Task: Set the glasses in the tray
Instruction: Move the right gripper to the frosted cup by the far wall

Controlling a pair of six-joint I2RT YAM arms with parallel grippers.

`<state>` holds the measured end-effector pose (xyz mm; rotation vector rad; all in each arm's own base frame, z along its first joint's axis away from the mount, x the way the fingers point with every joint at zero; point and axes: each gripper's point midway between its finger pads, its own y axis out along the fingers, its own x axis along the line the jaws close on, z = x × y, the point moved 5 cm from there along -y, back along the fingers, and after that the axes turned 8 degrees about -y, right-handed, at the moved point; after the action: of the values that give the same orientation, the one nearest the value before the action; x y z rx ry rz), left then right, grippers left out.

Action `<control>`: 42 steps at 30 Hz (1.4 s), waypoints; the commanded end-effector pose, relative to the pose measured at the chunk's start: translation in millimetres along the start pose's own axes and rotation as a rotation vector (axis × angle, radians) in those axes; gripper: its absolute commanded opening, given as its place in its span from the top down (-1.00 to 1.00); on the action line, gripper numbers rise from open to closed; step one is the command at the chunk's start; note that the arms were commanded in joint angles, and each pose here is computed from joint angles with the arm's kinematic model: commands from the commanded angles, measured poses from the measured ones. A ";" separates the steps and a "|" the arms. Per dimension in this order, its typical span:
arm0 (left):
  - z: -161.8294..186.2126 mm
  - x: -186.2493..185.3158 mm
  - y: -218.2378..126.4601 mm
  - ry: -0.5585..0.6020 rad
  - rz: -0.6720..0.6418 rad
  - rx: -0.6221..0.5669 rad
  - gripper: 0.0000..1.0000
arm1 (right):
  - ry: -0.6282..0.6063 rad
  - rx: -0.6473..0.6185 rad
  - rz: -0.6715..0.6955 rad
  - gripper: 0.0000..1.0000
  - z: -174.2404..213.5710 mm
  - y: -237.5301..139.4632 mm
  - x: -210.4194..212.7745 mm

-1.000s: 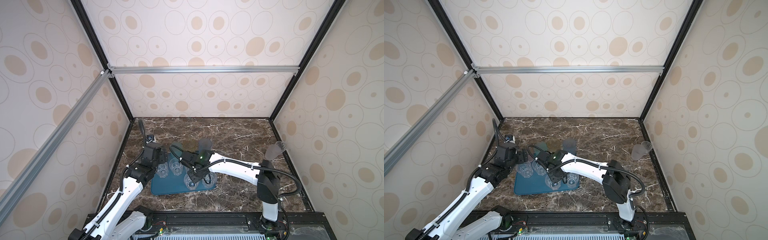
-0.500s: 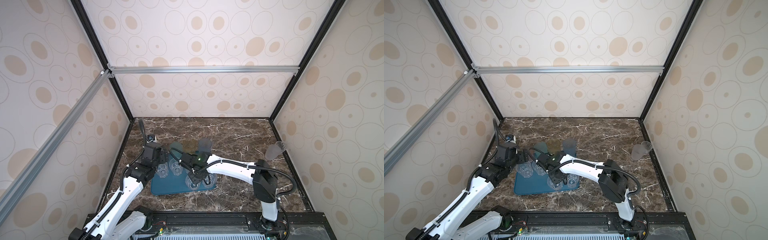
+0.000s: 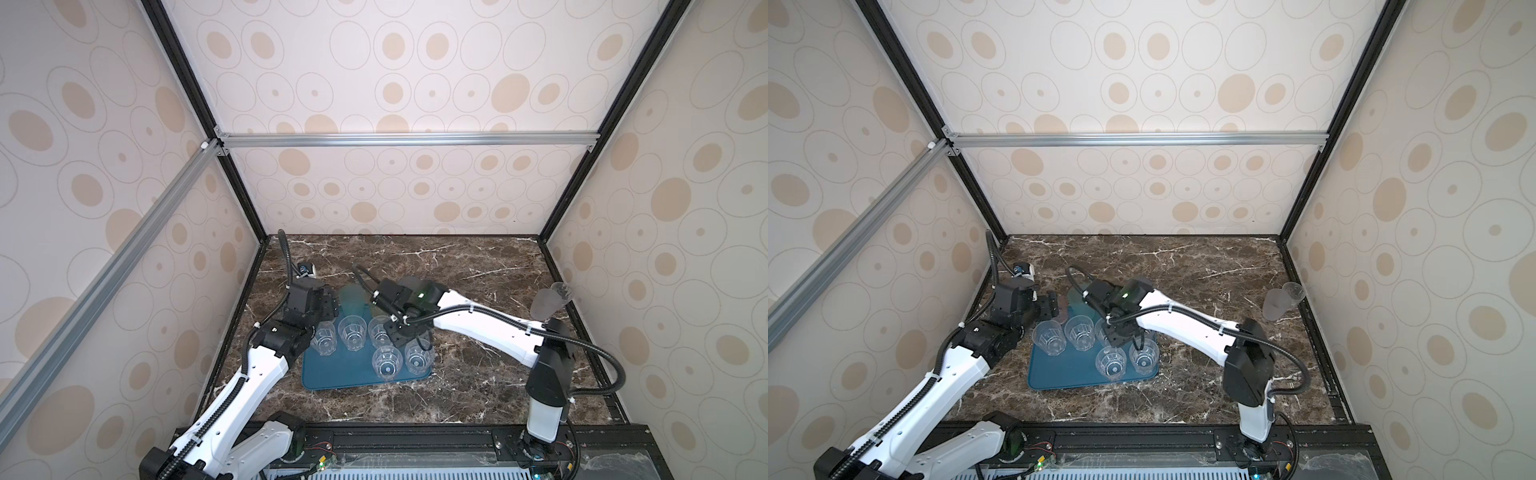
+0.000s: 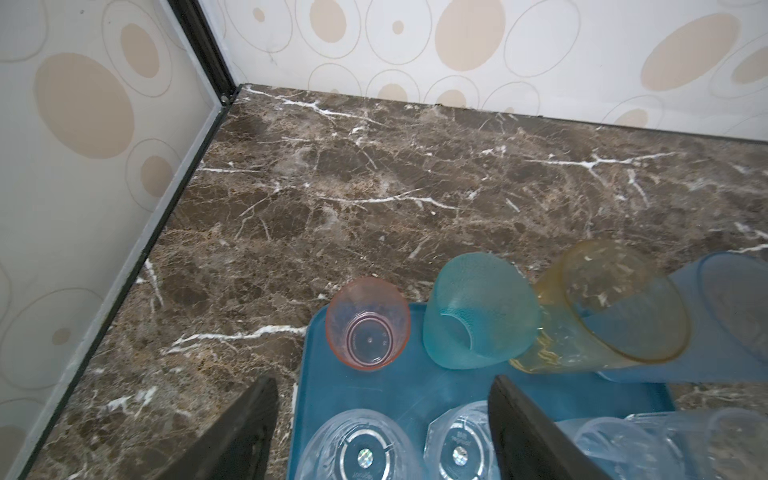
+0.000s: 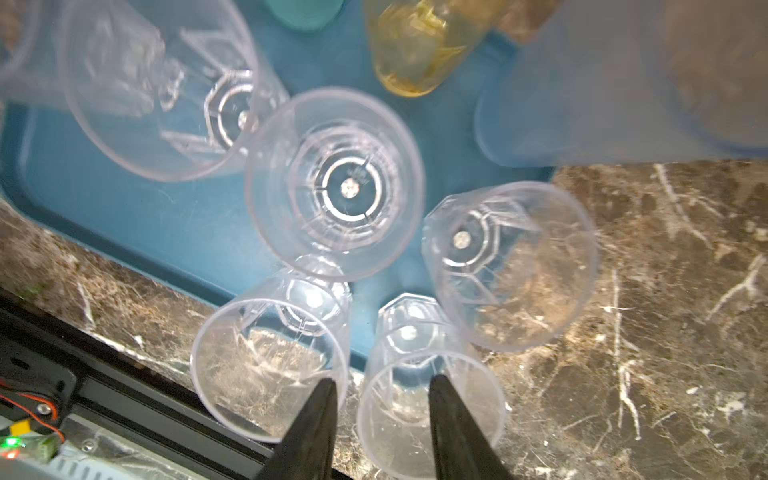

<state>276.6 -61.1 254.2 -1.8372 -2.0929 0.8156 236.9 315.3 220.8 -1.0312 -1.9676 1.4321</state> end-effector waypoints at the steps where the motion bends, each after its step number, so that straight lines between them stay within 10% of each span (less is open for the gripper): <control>1: -19.6 -33.7 -9.7 0.014 0.115 -0.070 -0.56 | 0.105 -0.075 0.023 0.21 -3.2 -35.1 -46.9; 10: 3.4 -168.3 -21.9 0.294 0.371 -0.169 -0.62 | 0.472 -0.198 0.178 0.19 26.0 -52.4 -191.3; 21: 53.0 -306.8 -1.2 0.530 0.570 -0.095 -0.71 | 0.861 -0.061 0.365 -0.08 123.0 -31.4 -326.9; 42: 113.8 -340.9 35.8 0.714 0.531 0.014 -0.73 | 0.918 0.132 0.442 -0.02 142.3 23.4 -389.2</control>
<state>310.0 -415.5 197.7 -2.2720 -1.1826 0.2403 358.7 -69.7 160.6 -1.6925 -1.0060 0.9512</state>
